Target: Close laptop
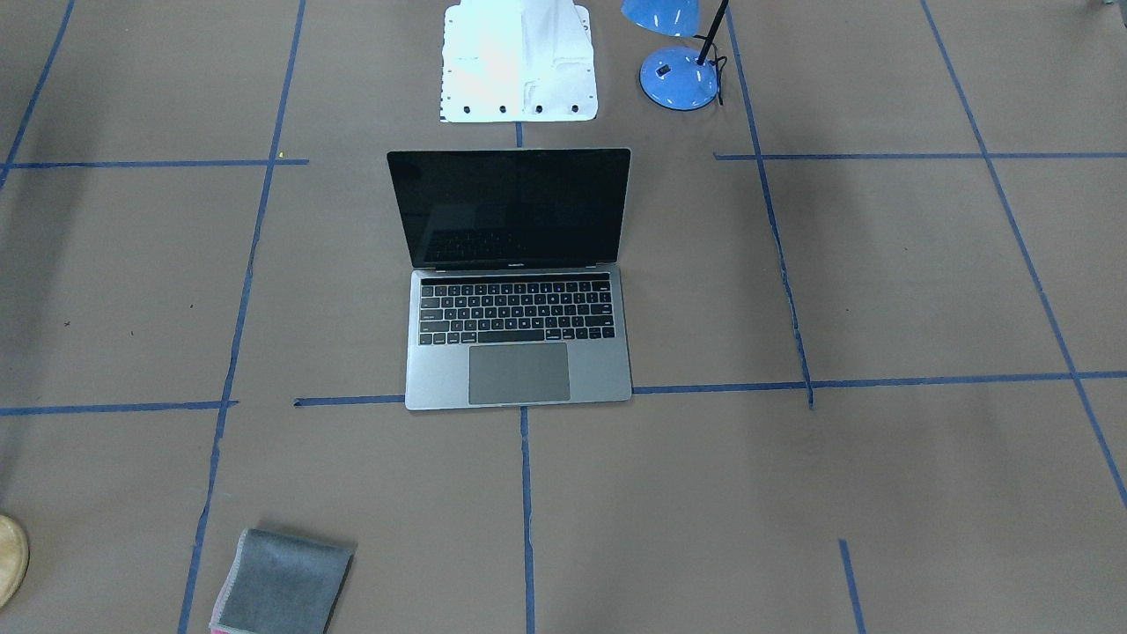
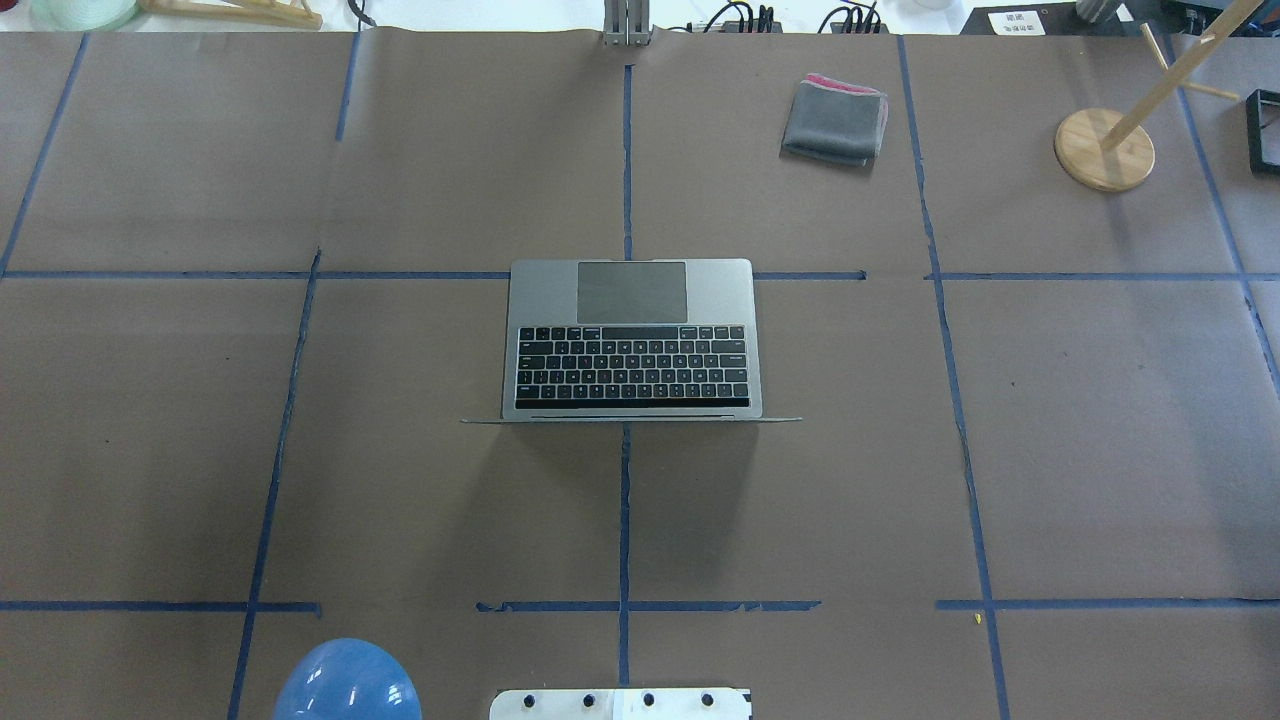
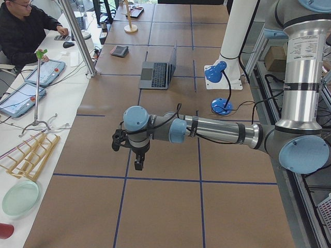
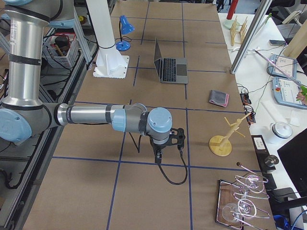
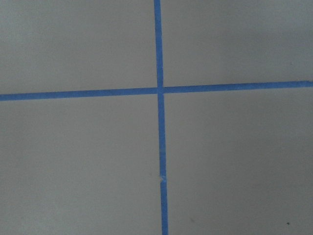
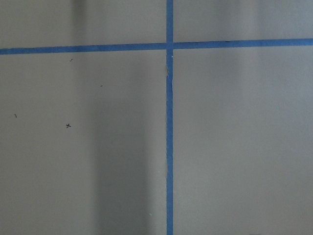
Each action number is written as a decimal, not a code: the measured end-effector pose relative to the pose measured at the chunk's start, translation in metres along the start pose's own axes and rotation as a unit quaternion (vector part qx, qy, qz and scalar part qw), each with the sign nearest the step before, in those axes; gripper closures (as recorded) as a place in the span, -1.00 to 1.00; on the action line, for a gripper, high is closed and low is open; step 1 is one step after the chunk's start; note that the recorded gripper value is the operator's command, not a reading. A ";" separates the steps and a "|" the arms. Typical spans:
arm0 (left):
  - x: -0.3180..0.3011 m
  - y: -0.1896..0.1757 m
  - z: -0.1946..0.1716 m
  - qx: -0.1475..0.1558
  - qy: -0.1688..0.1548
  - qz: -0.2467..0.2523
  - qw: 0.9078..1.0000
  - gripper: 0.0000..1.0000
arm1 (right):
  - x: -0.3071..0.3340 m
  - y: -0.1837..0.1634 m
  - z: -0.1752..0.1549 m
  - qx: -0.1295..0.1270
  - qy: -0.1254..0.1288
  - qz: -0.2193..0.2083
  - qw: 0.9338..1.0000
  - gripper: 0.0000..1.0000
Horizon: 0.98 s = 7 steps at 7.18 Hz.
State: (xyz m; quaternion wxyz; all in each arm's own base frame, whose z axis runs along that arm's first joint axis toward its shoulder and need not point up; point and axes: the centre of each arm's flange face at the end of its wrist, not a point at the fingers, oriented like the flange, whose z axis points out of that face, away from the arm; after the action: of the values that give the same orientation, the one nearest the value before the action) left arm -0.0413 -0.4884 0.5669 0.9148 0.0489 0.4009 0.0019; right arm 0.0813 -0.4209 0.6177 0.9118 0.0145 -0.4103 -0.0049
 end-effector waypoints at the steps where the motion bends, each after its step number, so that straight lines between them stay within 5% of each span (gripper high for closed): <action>1: 0.038 0.000 -0.027 0.019 0.005 -0.014 1.000 -1.00 | -0.008 -0.009 -0.008 0.008 0.001 -0.009 1.000 -1.00; 5: 0.238 0.028 -0.077 0.035 0.064 -0.061 0.995 -0.89 | -0.031 -0.020 -0.019 0.021 -0.047 -0.008 0.999 -0.98; 7: 0.326 0.042 -0.091 0.026 0.106 -0.091 0.990 -0.46 | -0.060 -0.023 -0.029 0.026 -0.058 0.015 0.998 -0.94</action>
State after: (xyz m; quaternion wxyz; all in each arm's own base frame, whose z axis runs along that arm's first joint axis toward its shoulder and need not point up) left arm 0.1154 -0.4252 0.2703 0.8618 0.0355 0.4985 -0.0865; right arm 0.0630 -0.4424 0.5528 0.8856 0.0323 -0.4630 0.0186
